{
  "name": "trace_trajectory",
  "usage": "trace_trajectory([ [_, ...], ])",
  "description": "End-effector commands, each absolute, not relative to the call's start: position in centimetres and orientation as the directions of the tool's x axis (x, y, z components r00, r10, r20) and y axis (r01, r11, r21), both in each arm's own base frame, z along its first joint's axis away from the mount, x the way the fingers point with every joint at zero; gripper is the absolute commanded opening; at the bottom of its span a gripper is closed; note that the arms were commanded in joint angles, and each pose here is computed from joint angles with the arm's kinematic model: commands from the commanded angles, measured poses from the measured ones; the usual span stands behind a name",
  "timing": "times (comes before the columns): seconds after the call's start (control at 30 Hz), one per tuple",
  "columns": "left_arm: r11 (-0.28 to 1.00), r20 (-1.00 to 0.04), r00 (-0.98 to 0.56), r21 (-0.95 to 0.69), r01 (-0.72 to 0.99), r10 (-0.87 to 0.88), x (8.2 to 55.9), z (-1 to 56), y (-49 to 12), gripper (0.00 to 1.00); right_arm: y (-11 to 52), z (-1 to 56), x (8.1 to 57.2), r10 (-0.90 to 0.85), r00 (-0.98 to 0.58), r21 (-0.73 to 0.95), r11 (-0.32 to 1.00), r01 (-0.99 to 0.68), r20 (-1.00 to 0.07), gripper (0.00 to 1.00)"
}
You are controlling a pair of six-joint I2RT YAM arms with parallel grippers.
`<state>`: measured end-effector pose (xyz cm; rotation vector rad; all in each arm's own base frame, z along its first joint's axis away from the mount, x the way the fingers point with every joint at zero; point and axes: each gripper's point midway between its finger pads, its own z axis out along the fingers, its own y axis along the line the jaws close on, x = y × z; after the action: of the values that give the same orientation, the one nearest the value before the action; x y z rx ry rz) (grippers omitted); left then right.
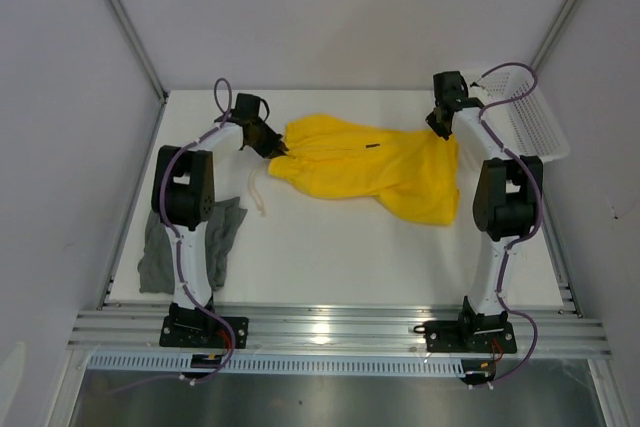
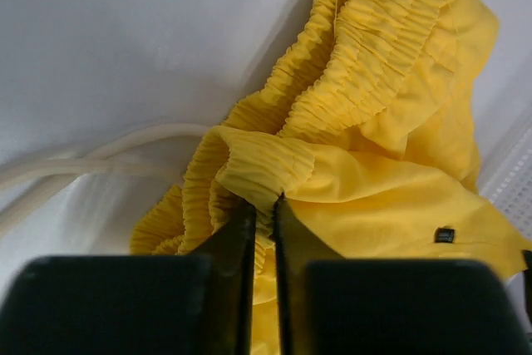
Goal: Fold and stack the shorts
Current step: Flatten the shorts out
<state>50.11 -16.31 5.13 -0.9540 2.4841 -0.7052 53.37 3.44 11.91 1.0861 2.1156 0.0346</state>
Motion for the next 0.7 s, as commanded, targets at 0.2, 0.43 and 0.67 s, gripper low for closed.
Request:
trace_trajectory([
  [0.2,0.644,-0.290,-0.648,-0.644,-0.412,-0.705,51.6,11.1,-16.0,0.00,2.7,18.2,53.9,0.684,-0.272,0.424,0.664,0.616,-0.677,0.00],
  [0.43,0.659,-0.323,-0.685,-0.688,-0.304,-0.653,46.7,15.3,-16.1,0.00,4.1,22.1,49.8,0.681,-0.313,0.521,0.718,0.461,-0.662,0.00],
  [0.67,0.633,-0.299,-0.724,-0.737,-0.239,-0.622,36.8,13.3,-15.8,0.00,7.0,20.2,36.0,0.656,-0.400,0.546,0.755,0.364,-0.640,0.00],
])
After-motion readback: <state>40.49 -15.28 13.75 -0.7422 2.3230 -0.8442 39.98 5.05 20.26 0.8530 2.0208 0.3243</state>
